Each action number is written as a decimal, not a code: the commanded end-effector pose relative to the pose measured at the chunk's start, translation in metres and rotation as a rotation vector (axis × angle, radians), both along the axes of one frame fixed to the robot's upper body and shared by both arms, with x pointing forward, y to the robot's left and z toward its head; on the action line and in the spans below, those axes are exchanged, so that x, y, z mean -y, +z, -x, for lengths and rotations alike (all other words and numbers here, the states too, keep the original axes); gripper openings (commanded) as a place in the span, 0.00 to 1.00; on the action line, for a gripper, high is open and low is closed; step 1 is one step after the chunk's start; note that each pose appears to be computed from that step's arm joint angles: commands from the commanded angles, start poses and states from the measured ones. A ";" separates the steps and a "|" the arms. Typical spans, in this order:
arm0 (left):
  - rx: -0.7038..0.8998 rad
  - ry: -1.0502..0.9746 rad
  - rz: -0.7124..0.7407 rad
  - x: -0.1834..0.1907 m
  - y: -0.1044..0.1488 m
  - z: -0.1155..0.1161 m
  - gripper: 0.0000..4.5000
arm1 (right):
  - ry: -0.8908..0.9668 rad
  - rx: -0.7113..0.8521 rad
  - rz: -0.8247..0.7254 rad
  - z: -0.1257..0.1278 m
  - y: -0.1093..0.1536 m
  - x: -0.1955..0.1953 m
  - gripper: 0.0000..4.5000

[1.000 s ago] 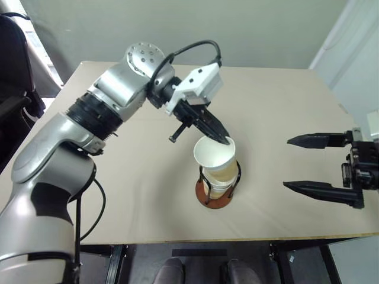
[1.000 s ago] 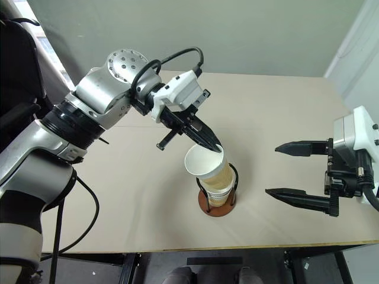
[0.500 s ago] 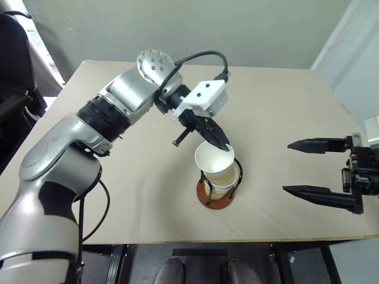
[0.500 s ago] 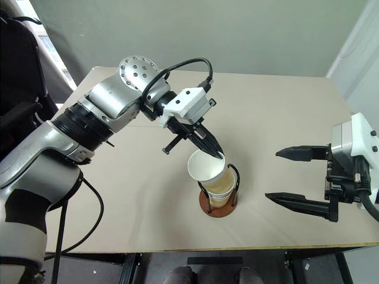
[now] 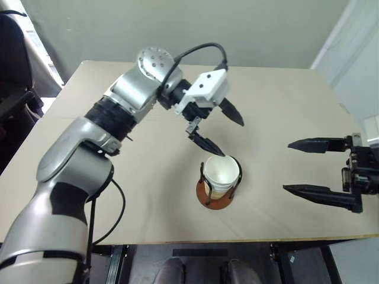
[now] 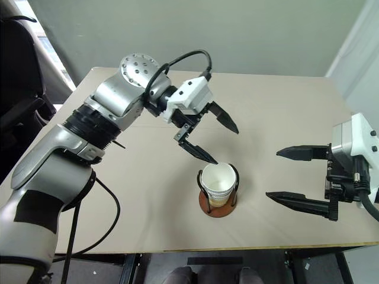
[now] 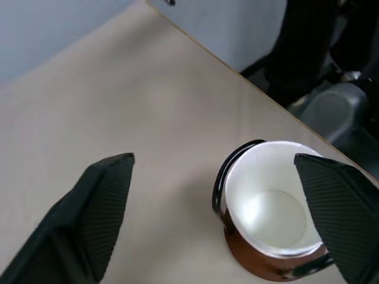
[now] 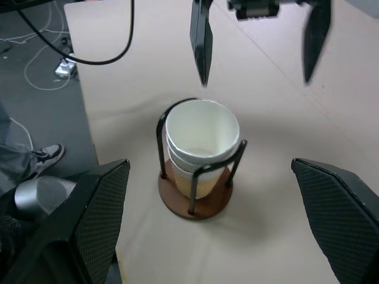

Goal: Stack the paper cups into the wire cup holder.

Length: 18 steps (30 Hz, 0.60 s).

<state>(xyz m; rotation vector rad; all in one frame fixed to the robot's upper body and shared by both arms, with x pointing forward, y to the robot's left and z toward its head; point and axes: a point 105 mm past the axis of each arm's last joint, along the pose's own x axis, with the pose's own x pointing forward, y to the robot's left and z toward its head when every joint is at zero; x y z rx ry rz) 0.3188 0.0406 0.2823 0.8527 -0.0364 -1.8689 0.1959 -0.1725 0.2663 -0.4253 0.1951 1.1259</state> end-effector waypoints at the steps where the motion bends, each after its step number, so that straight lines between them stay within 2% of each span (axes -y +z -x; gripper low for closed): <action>1: -0.090 0.161 0.052 -0.060 0.006 0.001 0.99 | -0.063 -0.001 0.010 -0.004 0.006 0.025 0.99; 6: -0.208 0.404 0.074 -0.127 0.003 0.011 0.99 | -0.135 -0.061 -0.004 -0.005 0.004 0.060 0.99; 11: -0.314 0.611 0.104 -0.177 0.000 0.026 0.99 | -0.222 -0.085 -0.002 -0.004 0.006 0.098 0.99; 15: -0.389 0.708 0.108 -0.198 -0.011 0.042 0.99 | -0.255 -0.091 -0.011 -0.005 0.008 0.113 0.99; 18: -0.406 0.738 0.142 -0.199 -0.014 0.047 0.99 | -0.247 -0.104 -0.013 -0.008 0.004 0.115 0.99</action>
